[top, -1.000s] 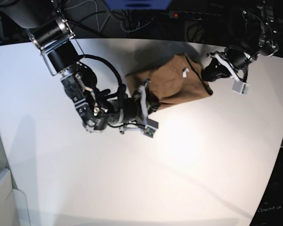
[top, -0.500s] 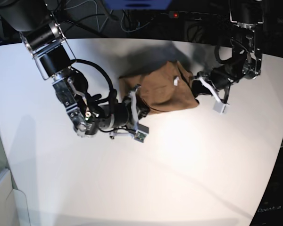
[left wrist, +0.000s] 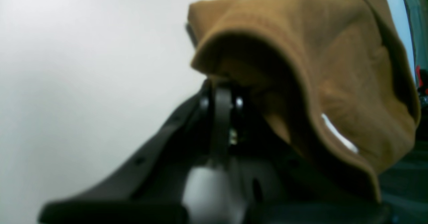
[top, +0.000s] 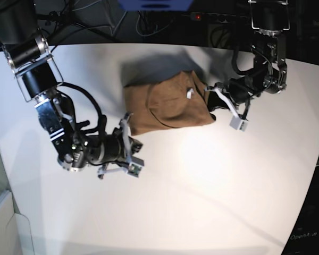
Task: Fold the T-shirt properly
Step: 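Drag the tan bundle with the right gripper toward the left gripper, then grasp the bundle edge with the left gripper and rotate it upright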
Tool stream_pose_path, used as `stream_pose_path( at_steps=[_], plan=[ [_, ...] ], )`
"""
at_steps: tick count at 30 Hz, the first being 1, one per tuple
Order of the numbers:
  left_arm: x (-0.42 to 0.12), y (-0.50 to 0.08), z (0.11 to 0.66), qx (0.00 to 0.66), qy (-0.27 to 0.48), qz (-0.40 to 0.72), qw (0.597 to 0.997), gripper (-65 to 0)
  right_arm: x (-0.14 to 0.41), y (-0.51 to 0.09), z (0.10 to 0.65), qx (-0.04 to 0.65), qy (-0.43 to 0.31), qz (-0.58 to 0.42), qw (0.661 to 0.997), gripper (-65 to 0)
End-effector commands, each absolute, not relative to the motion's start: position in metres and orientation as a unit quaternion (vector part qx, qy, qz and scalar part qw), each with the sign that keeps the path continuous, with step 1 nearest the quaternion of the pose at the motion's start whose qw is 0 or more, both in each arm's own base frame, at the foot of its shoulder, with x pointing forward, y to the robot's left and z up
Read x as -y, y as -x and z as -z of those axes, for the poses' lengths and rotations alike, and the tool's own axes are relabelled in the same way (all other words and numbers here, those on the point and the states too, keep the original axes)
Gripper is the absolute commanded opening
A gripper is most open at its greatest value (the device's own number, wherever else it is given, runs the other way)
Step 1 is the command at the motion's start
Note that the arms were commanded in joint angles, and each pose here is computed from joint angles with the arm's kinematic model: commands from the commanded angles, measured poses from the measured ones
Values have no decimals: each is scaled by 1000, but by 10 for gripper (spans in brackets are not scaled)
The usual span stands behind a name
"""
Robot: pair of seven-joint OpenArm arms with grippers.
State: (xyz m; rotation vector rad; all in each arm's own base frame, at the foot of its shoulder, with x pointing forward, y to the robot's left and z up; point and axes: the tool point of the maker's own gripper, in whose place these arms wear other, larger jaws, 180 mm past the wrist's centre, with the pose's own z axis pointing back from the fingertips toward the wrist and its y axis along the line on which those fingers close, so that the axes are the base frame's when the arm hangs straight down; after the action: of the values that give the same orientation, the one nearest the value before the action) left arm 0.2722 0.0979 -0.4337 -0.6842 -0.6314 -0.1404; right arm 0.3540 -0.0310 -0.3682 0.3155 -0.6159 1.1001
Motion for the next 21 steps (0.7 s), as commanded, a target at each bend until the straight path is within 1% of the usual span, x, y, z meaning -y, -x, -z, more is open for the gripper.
stream_pose_path(
  at_steps=[1, 7, 10, 15, 21],
  plan=[
    [-98, -282, 422, 325, 333, 72, 882, -633, 29, -369, 354, 313, -146, -509, 789, -646],
    [-98, -282, 423, 324, 333, 72, 883, -633, 55, -380, 380, 290, -106, -502, 808, -647],
    [-98, -282, 423, 323, 333, 72, 883, -633, 54, -379, 394, 278, -104, -498, 815, -647],
    [-98, -295, 414, 338, 332, 76, 878, -633, 50, -362, 411, 269, -124, -491, 819, -647],
    [-98, -320, 414, 340, 339, 65, 875, -633, 50, -324, 442, 232, -146, -485, 830, -647]
  ],
)
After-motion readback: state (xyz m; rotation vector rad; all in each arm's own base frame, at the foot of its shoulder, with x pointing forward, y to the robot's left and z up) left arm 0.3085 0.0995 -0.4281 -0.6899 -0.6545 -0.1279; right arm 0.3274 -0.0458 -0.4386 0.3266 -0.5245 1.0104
